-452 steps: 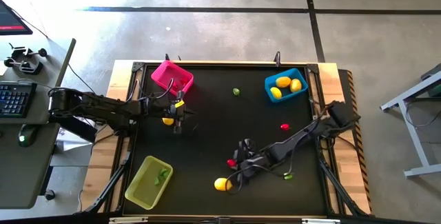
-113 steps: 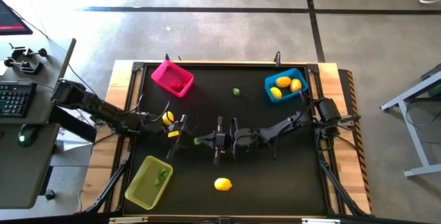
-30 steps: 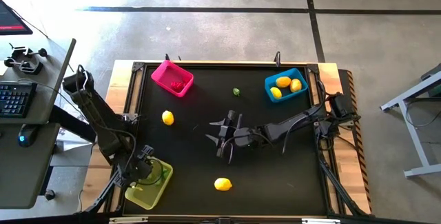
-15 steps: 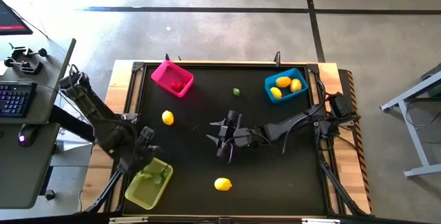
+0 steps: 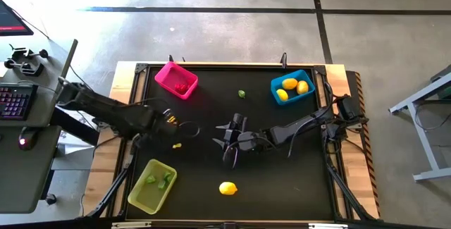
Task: Sort produce into baskets
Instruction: Put the yellow lemon into the blue bin
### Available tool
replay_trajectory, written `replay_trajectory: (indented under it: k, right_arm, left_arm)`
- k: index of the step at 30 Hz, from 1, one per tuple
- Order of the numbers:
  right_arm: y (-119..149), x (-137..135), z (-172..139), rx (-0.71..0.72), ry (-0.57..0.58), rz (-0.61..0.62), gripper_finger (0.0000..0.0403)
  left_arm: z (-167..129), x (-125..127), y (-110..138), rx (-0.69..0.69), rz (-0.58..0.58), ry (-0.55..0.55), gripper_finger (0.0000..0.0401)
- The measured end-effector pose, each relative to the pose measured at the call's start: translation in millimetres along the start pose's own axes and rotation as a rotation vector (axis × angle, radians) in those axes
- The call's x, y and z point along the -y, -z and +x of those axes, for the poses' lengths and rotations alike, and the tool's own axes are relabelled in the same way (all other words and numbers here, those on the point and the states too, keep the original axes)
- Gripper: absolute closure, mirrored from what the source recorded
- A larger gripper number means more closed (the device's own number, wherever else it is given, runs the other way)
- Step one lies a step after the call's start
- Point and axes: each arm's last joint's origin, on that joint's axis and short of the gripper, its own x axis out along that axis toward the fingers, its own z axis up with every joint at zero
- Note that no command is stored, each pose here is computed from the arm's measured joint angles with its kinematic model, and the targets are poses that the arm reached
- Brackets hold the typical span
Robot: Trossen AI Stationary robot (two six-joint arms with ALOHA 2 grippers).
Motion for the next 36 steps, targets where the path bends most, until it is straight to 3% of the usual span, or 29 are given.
replay_trajectory:
  k: [6,10,14,22,31,36]
  right_arm:
    - [3,0,0,-0.024,0.0,-0.013,0.0192]
    - [5,0,0,-0.046,0.0,-0.021,0.0192]
    - [6,0,0,-0.054,0.0,-0.026,0.0192]
    - [6,0,0,-0.057,0.0,-0.028,0.0192]
    - [6,0,0,-0.057,-0.001,-0.028,0.0192]
    - [6,0,0,-0.057,0.0,-0.028,0.0192]
  left_arm:
    - [16,-21,-8,-0.159,0.347,-0.094,0.0389]
    - [29,-32,-19,-0.161,0.331,-0.097,0.0347]
    - [35,-38,-25,-0.186,0.318,-0.143,0.0278]
    - [58,-30,-7,-0.254,0.386,-0.074,0.0157]
    - [79,-23,4,-0.237,0.488,-0.24,0.0139]
    - [81,-30,4,-0.201,0.45,-0.289,0.0139]
